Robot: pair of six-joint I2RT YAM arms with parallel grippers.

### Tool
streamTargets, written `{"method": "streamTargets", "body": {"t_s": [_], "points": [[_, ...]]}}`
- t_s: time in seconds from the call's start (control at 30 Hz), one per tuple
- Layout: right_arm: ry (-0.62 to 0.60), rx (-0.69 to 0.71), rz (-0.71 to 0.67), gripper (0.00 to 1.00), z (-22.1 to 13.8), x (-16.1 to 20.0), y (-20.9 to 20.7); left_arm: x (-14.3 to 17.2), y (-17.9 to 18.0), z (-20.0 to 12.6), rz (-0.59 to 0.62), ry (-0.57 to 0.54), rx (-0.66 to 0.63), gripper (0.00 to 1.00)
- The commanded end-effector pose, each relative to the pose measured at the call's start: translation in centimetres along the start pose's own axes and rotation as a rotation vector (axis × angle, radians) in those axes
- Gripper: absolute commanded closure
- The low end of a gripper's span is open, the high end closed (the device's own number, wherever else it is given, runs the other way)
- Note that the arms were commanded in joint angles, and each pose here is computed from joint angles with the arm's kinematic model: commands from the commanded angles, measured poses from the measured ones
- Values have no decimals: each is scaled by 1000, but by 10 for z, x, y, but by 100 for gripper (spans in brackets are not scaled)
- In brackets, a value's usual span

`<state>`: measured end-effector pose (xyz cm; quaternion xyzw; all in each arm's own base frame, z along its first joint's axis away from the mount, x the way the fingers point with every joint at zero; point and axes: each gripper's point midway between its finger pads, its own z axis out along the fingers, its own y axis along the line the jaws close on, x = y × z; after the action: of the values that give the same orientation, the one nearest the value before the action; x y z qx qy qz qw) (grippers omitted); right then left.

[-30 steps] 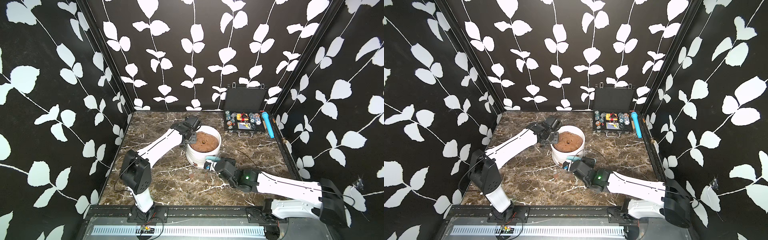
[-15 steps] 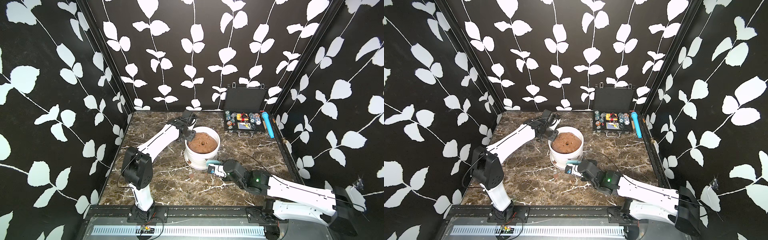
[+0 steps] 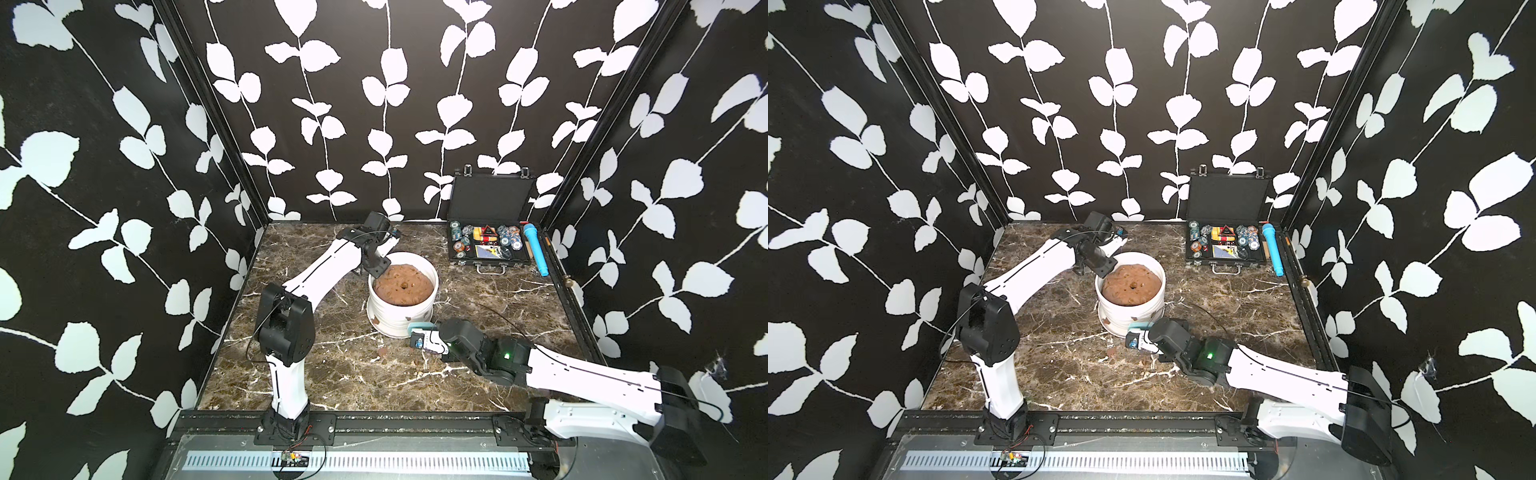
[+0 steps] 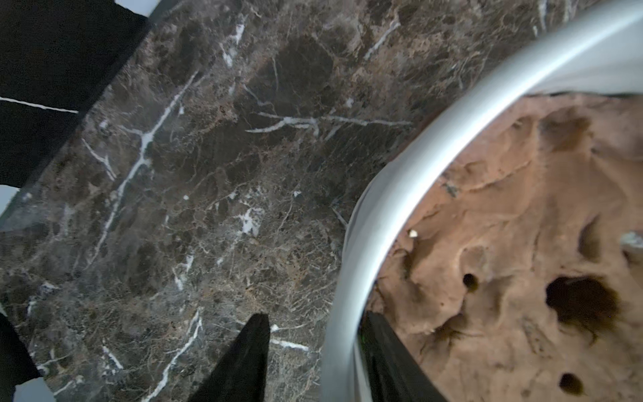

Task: Scrub the dried mud off the ceramic pot
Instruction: Rotate the pot on the tray.

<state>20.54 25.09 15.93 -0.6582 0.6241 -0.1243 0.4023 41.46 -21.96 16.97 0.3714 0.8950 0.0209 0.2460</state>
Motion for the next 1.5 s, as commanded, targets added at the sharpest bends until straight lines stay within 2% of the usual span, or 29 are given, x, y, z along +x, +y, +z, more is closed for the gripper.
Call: {"method": "streamTargets", "body": {"t_s": [0.0,0.1,0.2,0.33,0.4,0.5,0.57,0.77,1.0,1.13,1.27,1.47], "points": [[-5,11,14,100,-3,-5,-7,-10,12,-40,-58,-39,-30,49],[0,6,9,100,-2,-7,-8,-6,18,-62,-201,-35,-52,41],[8,7,12,100,-3,-7,-11,13,21,-81,-471,-9,-95,41],[16,21,15,100,-4,-6,-15,38,0,-104,-789,-28,-182,37],[13,19,18,100,-5,-8,-16,42,-16,-107,-908,-27,-155,31],[4,26,28,100,-9,-10,-20,57,-31,-98,-1024,19,-161,31],[-2,34,32,100,-11,-10,-23,65,-37,-89,-1064,54,-173,31],[-8,43,31,100,-16,-10,-28,62,-61,-71,-1070,100,-180,33],[12,19,-8,100,-14,-6,-28,76,-79,-59,-1067,156,-186,46],[15,13,-25,100,-11,-7,-28,85,-82,-49,-1056,195,-199,61],[5,-8,-44,100,-9,-10,-25,79,-78,-52,-1040,158,-204,76],[-12,-46,-62,100,-6,-20,-21,68,-72,-51,-973,154,-223,90]]}}
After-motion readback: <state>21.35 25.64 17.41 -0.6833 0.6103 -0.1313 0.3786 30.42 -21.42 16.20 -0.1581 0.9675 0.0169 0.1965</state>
